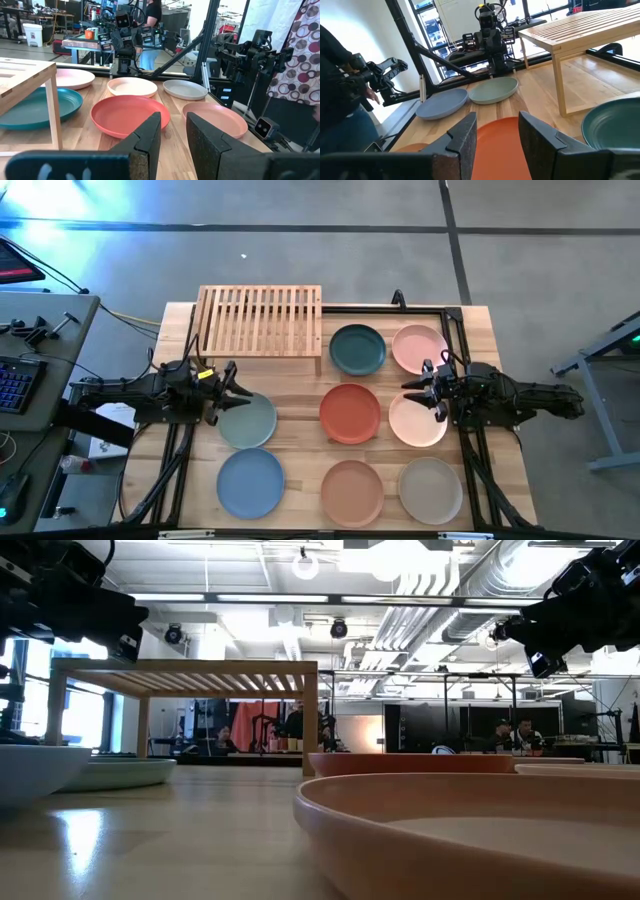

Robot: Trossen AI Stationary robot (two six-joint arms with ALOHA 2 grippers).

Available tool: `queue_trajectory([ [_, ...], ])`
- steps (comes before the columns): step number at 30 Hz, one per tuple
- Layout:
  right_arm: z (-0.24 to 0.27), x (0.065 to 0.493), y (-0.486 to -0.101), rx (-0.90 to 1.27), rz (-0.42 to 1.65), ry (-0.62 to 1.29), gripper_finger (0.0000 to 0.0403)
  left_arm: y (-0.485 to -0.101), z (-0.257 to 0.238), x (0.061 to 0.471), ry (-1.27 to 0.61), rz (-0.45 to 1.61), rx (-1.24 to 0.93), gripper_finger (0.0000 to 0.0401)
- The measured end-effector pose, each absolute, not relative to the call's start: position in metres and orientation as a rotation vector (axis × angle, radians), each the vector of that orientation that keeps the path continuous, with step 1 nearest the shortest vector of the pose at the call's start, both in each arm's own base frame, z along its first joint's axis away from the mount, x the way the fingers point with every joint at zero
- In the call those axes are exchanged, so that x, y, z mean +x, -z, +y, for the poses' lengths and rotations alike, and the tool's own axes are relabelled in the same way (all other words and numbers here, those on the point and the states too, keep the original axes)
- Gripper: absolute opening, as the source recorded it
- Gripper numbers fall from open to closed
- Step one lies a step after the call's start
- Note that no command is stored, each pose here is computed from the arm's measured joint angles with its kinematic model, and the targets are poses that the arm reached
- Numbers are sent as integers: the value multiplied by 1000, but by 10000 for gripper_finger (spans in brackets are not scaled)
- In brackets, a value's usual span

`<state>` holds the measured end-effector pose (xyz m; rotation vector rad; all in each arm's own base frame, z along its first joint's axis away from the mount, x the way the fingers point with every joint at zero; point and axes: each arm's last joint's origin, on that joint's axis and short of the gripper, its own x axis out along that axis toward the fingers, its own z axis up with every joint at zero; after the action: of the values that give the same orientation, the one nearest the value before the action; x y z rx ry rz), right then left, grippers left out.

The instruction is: Place and stack plates onto a shelf

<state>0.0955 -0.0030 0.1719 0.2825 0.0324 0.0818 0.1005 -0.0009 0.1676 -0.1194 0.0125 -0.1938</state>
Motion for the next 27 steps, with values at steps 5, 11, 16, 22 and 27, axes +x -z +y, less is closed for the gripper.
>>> queue_trajectory([
  [5, -3, 95, -172, 282, 33, -82, 130, -167, -1, 101, 185, 13, -120, 83],
  [11, -3, 95, -172, 283, 33, -82, 130, -167, 4, 101, 20, 5, -151, 83],
  [16, -3, 95, -172, 282, 33, -83, 130, -168, 5, 101, 3, 3, -251, 83],
  [22, -3, 95, -172, 177, 28, -83, 130, -167, 5, 101, -7, 1, -475, 83],
  [27, -3, 95, -172, 182, 29, -84, 130, -168, 5, 101, -7, 0, -657, 83],
])
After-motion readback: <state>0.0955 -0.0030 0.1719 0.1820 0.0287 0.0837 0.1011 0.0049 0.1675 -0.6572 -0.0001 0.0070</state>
